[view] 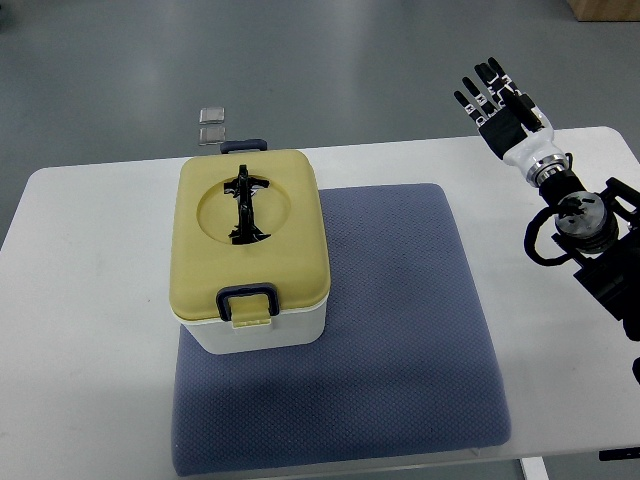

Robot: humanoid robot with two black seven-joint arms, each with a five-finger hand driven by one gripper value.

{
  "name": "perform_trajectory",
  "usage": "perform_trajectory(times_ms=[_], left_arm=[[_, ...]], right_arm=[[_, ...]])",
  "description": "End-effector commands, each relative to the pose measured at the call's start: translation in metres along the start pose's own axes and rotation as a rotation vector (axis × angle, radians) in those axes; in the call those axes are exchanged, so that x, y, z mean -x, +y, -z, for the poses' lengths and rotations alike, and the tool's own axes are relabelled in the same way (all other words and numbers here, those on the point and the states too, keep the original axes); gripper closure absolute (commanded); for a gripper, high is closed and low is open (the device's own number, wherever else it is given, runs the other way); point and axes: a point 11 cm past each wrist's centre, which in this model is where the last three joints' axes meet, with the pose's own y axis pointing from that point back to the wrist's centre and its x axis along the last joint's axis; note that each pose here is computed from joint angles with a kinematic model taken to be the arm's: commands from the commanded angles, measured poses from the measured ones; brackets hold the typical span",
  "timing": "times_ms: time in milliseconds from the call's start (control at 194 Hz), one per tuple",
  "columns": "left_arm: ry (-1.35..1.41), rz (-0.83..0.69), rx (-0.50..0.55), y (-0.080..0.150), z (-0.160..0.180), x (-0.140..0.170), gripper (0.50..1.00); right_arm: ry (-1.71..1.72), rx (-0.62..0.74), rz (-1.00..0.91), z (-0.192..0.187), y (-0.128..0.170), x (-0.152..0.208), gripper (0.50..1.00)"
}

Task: Open white storage box with right hand
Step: 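Raise the right hand and begin moving it toward the box, then reach the right hand over the yellow lid toward its black handle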

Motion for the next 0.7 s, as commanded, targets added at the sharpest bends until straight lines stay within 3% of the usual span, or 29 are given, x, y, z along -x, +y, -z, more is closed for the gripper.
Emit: perform_trajectory(times_ms=[0,386,560,694], left_arm=[[0.0,0.0,-0.002,0.0,0.0,0.0,0.5],[0.003,-0.009,-0.011,0.0,0.001,-0.001,0.5],[0.003,-0.009,-0.011,0.0,0.001,-0.001,0.5],[0.001,-0.002,-0.009,0.0,0.001,0.0,0.5]], right_arm=[[0.0,-0.001,0.002,0.0,0.0,0.001,0.566],[0.125,0.043,0.044,0.003,-0.009,0.016,0.566],[0.402,0.082,0.186,0.023,-0.03,0.065,0.566],[0.824,0.163,0.375,0.032,-0.04,0.12,0.566]])
